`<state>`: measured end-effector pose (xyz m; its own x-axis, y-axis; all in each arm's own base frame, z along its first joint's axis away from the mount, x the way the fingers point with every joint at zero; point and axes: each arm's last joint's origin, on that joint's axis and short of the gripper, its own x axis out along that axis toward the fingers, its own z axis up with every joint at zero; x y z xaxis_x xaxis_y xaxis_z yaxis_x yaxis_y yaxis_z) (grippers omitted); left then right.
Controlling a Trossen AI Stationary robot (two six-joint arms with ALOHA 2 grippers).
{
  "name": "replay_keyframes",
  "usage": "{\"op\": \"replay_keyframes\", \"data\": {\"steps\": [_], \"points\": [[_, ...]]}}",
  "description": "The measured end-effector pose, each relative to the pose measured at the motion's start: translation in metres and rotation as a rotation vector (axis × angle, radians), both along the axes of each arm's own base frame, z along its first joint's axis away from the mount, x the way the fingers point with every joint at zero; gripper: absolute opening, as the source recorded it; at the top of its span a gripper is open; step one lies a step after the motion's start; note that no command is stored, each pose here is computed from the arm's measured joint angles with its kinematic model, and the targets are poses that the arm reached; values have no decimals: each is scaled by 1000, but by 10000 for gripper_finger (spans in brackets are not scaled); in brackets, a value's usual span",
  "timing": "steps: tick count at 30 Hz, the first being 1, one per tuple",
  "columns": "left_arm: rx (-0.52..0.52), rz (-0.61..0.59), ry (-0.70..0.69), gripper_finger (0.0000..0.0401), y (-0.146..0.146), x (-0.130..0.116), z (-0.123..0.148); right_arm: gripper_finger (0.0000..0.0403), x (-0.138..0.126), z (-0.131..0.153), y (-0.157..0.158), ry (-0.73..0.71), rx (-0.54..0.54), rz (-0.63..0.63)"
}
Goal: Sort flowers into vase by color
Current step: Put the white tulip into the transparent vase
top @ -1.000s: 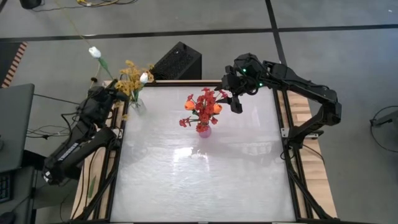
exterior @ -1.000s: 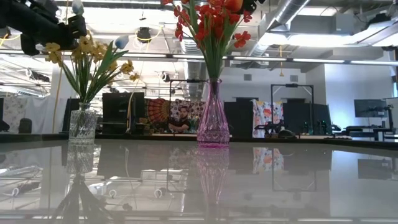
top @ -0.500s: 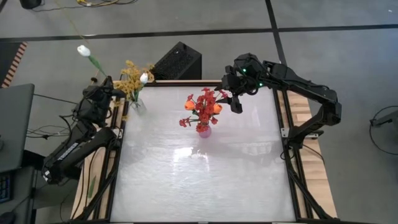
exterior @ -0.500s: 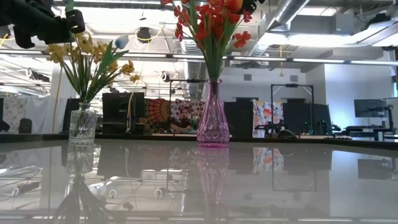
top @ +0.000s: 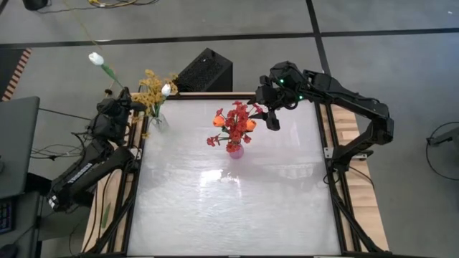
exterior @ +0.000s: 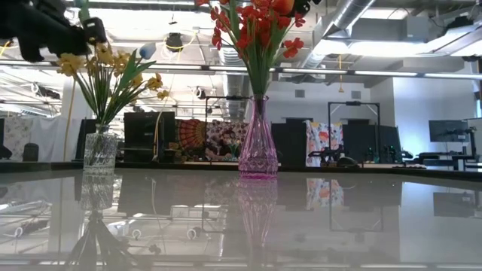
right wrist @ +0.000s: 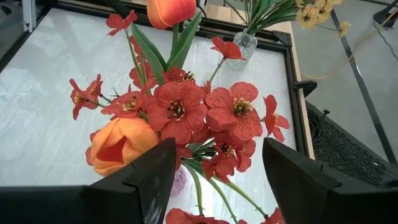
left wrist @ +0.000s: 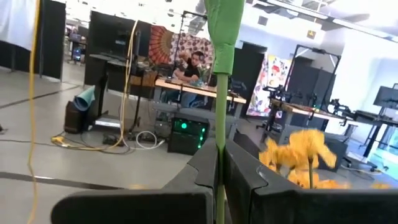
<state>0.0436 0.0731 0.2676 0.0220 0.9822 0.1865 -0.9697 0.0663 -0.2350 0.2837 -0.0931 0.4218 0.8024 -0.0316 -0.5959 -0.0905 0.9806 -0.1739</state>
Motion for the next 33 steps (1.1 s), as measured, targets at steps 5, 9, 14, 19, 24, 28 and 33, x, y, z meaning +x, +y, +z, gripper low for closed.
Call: {"op": "replay_keyframes", "data": {"steps": [5,9,14,19,24,28,33], "points": [[10,18,-21,0,7,6,-13,265,0,0,0,0,2,2],[7,24,-27,0,8,7,-19,265,-1,-2,1,17,21,17],[-11,11,-4,0,10,9,-27,265,-2,-3,2,30,43,7],[-27,-12,18,0,10,10,-31,265,-2,-3,2,31,48,6],[-39,-19,17,0,11,11,-37,265,-2,-3,3,30,48,8],[-33,-22,-3,0,11,11,-38,265,-2,-3,3,30,48,8],[30,-12,-25,0,10,10,-31,265,-2,-3,3,34,50,7]]}}
